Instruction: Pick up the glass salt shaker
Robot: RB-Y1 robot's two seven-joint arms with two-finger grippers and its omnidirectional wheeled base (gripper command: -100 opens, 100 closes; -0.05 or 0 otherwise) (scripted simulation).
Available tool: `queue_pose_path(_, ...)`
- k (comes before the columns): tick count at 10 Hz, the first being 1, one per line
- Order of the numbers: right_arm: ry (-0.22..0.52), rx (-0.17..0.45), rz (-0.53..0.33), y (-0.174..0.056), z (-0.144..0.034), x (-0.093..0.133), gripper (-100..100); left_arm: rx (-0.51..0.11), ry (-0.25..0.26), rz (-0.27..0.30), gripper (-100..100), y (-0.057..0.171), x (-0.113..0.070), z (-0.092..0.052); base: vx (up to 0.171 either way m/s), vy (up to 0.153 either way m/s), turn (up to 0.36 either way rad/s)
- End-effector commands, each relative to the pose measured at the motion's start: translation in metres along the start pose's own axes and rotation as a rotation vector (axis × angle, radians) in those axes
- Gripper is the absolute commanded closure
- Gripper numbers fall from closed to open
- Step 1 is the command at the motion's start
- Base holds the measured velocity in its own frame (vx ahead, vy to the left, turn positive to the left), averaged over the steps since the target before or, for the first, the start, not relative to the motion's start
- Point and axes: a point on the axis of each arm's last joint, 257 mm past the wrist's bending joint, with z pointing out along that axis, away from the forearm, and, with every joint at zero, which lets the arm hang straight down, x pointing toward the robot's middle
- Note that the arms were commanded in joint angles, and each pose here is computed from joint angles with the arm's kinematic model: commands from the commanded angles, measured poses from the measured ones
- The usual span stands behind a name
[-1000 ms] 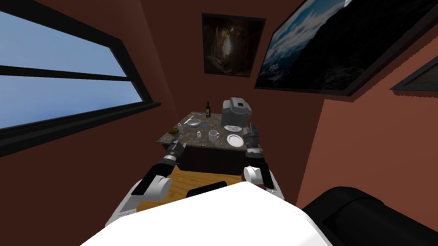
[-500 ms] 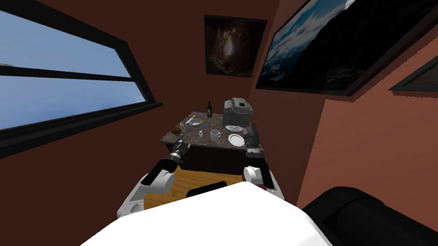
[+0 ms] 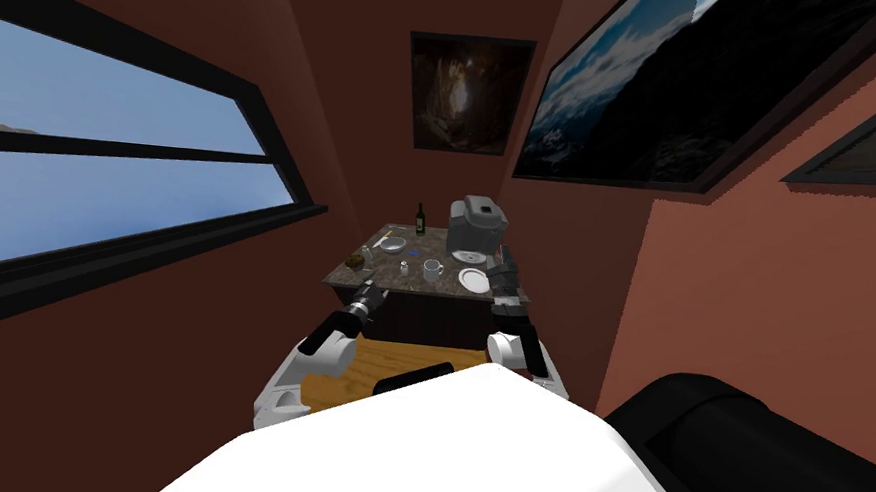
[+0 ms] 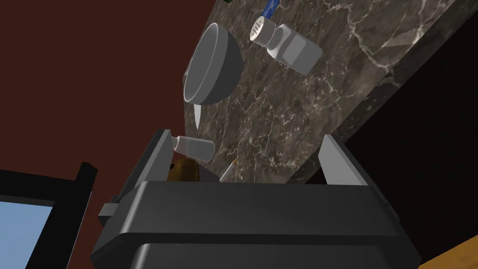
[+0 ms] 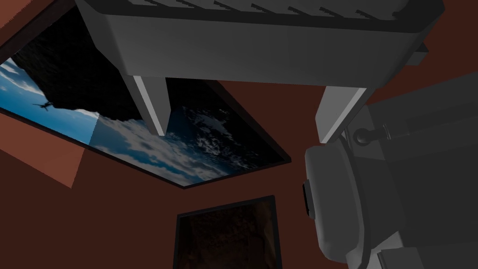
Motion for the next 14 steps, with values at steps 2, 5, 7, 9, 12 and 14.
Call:
queue_pose_path(2, 0.0, 0.0, 0.0, 0.0, 0.0, 0.0, 0, -0.066, -0.007, -0.047, -100, 0.014, 0.001, 0.008, 0.01, 0.025, -0.002)
queue_pose_path(5, 0.0, 0.0, 0.0, 0.0, 0.0, 0.0, 0, -0.149, -0.011, -0.122, -100, 0.029, 0.006, 0.022, 0.019, 0.02, -0.005)
queue_pose_path(7, 0.0, 0.0, 0.0, 0.0, 0.0, 0.0, 0, -0.199, -0.021, -0.156, -100, 0.038, 0.007, 0.028, 0.025, 0.022, -0.01)
queue_pose_path(9, 0.0, 0.0, 0.0, 0.0, 0.0, 0.0, 0, -0.244, -0.031, -0.189, -100, 0.045, 0.009, 0.033, 0.031, 0.022, -0.01)
queue_pose_path(12, 0.0, 0.0, 0.0, 0.0, 0.0, 0.0, 0, -0.301, -0.05, -0.218, -100, 0.055, 0.009, 0.036, 0.033, 0.017, -0.014)
queue_pose_path(14, 0.0, 0.0, 0.0, 0.0, 0.0, 0.0, 0, -0.343, -0.063, -0.246, -100, 0.06, 0.01, 0.04, 0.042, 0.016, -0.016)
